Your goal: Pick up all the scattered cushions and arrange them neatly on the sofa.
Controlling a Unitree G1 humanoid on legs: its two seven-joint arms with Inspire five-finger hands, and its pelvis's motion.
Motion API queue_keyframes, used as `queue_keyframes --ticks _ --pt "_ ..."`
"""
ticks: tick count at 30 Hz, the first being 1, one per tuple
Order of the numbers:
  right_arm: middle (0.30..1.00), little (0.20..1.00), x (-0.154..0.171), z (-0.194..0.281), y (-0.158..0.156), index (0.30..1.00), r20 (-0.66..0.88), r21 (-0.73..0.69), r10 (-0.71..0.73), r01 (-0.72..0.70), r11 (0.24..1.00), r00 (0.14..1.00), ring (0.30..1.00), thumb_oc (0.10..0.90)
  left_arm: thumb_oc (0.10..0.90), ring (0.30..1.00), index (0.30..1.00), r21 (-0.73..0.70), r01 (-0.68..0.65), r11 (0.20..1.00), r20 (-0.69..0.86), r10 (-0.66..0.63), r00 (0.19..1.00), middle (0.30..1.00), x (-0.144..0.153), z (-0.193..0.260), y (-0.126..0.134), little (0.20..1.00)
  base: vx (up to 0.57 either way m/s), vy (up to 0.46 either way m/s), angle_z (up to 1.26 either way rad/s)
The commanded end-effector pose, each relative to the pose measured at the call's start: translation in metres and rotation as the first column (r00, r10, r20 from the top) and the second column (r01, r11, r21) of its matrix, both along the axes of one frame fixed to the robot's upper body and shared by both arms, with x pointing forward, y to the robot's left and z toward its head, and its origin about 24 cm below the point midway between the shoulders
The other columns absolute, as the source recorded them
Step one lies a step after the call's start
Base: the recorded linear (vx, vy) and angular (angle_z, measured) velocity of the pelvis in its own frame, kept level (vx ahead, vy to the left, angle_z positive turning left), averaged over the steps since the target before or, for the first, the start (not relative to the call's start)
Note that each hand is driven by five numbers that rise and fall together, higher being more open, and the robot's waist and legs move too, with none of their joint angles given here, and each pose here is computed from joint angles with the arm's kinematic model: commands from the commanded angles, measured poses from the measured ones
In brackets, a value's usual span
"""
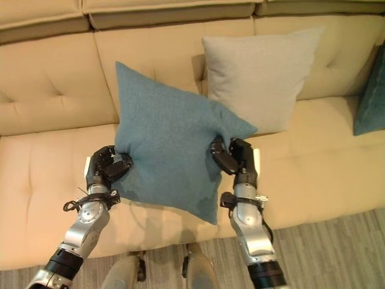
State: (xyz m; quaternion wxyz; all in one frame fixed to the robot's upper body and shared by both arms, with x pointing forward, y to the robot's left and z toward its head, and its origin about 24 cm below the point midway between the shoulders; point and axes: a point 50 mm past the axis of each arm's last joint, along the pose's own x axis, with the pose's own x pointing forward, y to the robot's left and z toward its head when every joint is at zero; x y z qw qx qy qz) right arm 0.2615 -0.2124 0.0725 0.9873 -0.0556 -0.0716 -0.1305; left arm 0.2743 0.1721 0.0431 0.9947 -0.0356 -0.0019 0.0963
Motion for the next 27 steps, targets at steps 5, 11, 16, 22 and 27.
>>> queue_keyframes --ticks 5,11,16,22,27 --pt "0.300 0.300 -0.004 0.014 0.009 0.300 0.166 0.041 0.018 -0.025 0.999 0.986 0.300 0.400 0.400 0.300 0.300 0.049 -0.024 0.999 0.050 0.021 0.999 0.300 -0.020 -0.007 0.024 0.300 -0.17 0.182 -0.32" --pt "0.300 0.300 -0.017 -0.004 0.012 0.300 0.106 0.084 0.008 -0.016 0.996 0.994 0.300 0.400 0.400 0.300 0.300 0.109 0.004 0.994 -0.017 -0.002 1.000 0.300 -0.031 -0.021 0.023 0.300 -0.15 -0.043 0.26" --pt "0.300 0.300 -0.018 -0.002 0.014 0.300 0.108 0.059 0.038 -0.044 0.997 0.993 0.300 0.400 0.400 0.300 0.300 0.091 -0.027 0.995 -0.057 0.033 0.998 0.300 -0.040 -0.030 0.029 0.300 -0.27 -0.132 0.34" --pt "0.300 0.300 -0.015 0.001 0.013 0.300 0.102 0.026 0.047 -0.050 0.998 0.994 0.300 0.400 0.400 0.300 0.300 0.044 -0.031 0.999 -0.059 0.034 0.998 0.300 -0.037 -0.032 0.019 0.300 -0.29 0.001 0.48" --pt "0.300 0.300 -0.014 0.003 0.015 0.300 0.096 -0.018 0.089 -0.087 0.996 0.991 0.300 0.400 0.400 0.300 0.300 0.034 -0.010 0.999 -0.085 0.013 0.996 0.300 -0.041 -0.039 0.015 0.300 -0.21 0.111 0.42"
